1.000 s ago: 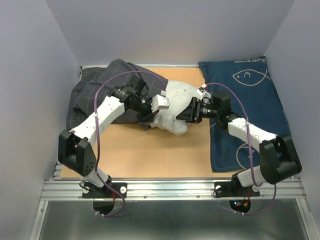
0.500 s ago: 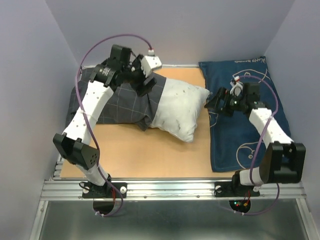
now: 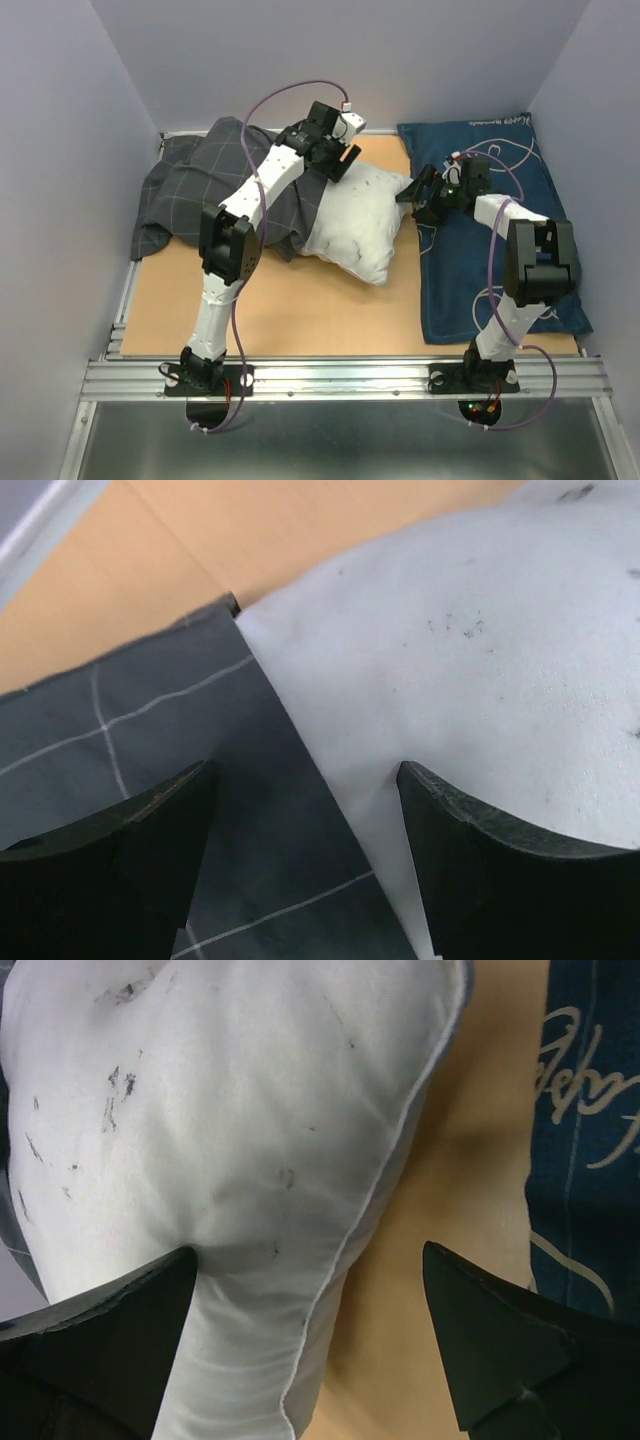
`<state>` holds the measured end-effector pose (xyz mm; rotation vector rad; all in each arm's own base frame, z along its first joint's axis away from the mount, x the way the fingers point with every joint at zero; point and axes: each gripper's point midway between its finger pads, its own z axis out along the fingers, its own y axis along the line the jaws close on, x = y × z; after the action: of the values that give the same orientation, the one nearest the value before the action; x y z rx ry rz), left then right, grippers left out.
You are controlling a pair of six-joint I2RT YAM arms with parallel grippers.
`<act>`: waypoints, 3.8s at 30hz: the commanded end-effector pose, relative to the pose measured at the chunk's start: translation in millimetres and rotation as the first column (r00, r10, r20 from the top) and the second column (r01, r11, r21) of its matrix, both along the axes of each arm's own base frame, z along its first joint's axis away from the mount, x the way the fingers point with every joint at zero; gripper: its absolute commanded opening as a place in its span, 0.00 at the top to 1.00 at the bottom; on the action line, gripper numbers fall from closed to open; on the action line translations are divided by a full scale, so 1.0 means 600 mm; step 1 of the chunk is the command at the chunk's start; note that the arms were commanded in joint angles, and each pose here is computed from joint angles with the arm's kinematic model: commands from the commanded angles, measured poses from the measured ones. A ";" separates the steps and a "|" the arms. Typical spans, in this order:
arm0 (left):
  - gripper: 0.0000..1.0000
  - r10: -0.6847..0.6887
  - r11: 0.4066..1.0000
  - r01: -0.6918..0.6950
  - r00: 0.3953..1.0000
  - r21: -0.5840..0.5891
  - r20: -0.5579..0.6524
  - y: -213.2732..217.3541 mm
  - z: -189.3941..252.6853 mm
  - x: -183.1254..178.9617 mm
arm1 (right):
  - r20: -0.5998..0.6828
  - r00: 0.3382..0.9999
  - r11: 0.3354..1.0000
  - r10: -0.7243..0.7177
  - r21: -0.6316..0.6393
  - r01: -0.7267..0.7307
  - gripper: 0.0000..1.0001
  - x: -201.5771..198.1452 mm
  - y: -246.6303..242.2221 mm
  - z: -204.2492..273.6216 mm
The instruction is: Put the pillow into the pillowcase
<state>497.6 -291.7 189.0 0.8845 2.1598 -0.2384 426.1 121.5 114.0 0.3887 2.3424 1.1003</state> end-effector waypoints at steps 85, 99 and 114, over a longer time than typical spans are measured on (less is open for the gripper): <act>0.85 -0.123 0.971 0.072 0.967 0.226 0.222 0.171 -0.074 -0.189 | 0.011 0.988 0.976 0.157 0.149 -0.157 0.01 -0.205 0.188 0.004; 0.87 -0.781 0.622 0.767 0.592 -0.159 -0.198 -0.026 0.056 -0.474 | 0.178 0.977 0.799 0.121 0.566 -0.202 0.94 -0.101 0.312 0.223; 1.00 -0.712 0.665 0.657 0.701 -0.354 -0.037 -0.047 0.123 -0.405 | 0.177 0.965 0.808 0.194 0.529 -0.260 1.00 -0.172 0.310 0.199</act>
<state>249.4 -281.9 207.5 1.5365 2.0299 -0.9278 339.6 296.9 195.3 0.4121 2.0915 1.7919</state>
